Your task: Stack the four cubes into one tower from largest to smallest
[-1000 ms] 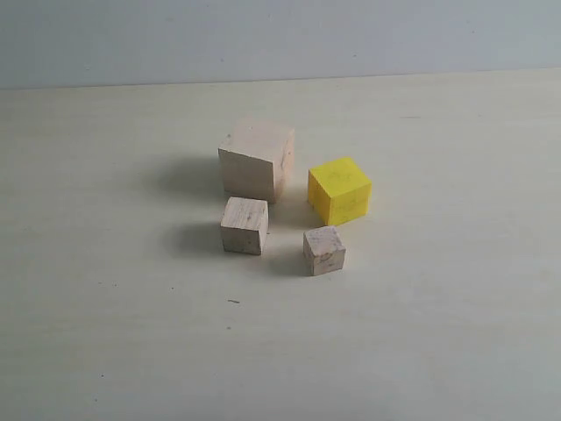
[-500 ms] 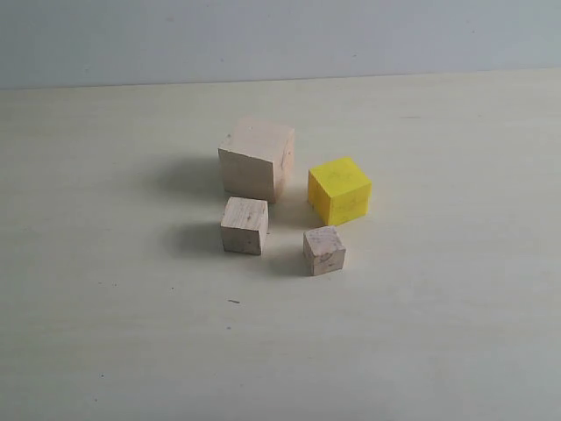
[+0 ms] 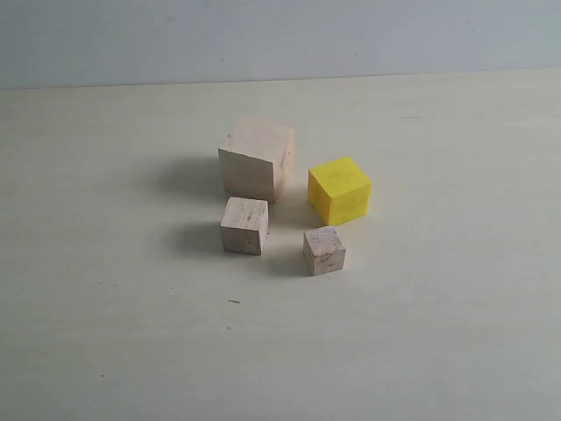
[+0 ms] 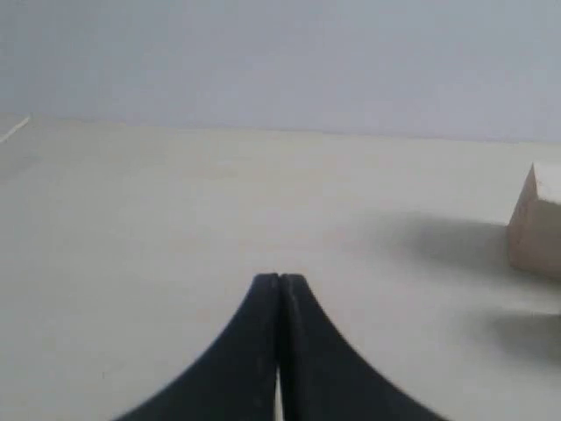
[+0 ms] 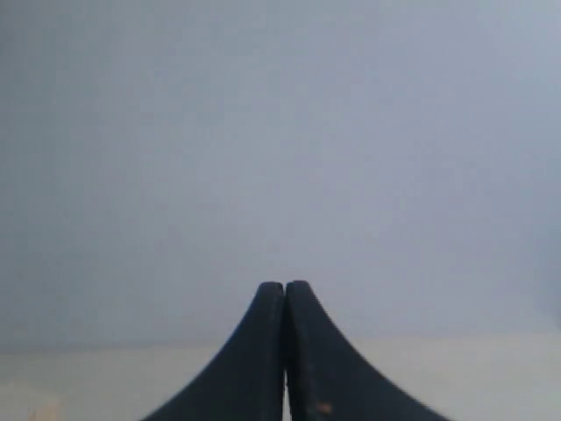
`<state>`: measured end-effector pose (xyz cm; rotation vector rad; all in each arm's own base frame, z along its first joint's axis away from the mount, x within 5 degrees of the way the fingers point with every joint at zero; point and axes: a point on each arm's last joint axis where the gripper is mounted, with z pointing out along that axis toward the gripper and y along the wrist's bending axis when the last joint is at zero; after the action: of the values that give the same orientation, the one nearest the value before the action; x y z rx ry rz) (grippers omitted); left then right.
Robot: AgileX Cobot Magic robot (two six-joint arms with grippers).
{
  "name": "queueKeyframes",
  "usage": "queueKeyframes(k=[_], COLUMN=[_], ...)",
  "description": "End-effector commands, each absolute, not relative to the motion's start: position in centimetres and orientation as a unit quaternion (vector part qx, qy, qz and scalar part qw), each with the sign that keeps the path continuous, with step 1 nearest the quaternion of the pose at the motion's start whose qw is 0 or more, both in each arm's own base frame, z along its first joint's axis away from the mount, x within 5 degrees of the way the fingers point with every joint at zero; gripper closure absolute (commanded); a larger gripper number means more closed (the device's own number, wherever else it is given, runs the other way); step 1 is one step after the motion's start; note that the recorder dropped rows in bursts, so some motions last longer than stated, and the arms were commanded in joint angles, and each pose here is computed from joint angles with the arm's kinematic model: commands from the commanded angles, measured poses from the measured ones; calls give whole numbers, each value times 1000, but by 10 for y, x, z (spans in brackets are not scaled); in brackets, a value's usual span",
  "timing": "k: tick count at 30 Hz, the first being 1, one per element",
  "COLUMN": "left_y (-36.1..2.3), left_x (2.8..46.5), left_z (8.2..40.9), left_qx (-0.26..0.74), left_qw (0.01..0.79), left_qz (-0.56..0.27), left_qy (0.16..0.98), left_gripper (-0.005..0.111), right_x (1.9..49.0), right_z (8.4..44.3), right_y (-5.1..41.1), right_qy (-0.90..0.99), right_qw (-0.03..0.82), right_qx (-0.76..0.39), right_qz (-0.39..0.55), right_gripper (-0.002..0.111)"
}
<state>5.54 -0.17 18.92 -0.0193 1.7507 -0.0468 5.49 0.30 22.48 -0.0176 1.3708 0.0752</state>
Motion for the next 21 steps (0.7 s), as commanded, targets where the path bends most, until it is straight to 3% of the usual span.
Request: queueKeyframes(k=[1, 5, 13, 21], left_y=[-1, 0, 0, 1], left_x=[56, 55, 54, 49], left_z=[212, 224, 226, 246], left_qx=[-7, -9, -10, -52], left_qw=[733, 775, 784, 815], left_qz=[-16, -15, -15, -72], left_qy=[680, 632, 621, 572], left_gripper=[107, 107, 107, 107], right_x=[49, 47, 43, 34], right_z=[241, 245, 254, 276], right_y=[2, 2, 1, -7], right_qy=[551, 530, 484, 423], right_qw=[834, 847, 874, 895], right_qx=[-7, -6, -1, 85], right_qz=[31, 31, 33, 114], right_gripper=[108, 108, 108, 108])
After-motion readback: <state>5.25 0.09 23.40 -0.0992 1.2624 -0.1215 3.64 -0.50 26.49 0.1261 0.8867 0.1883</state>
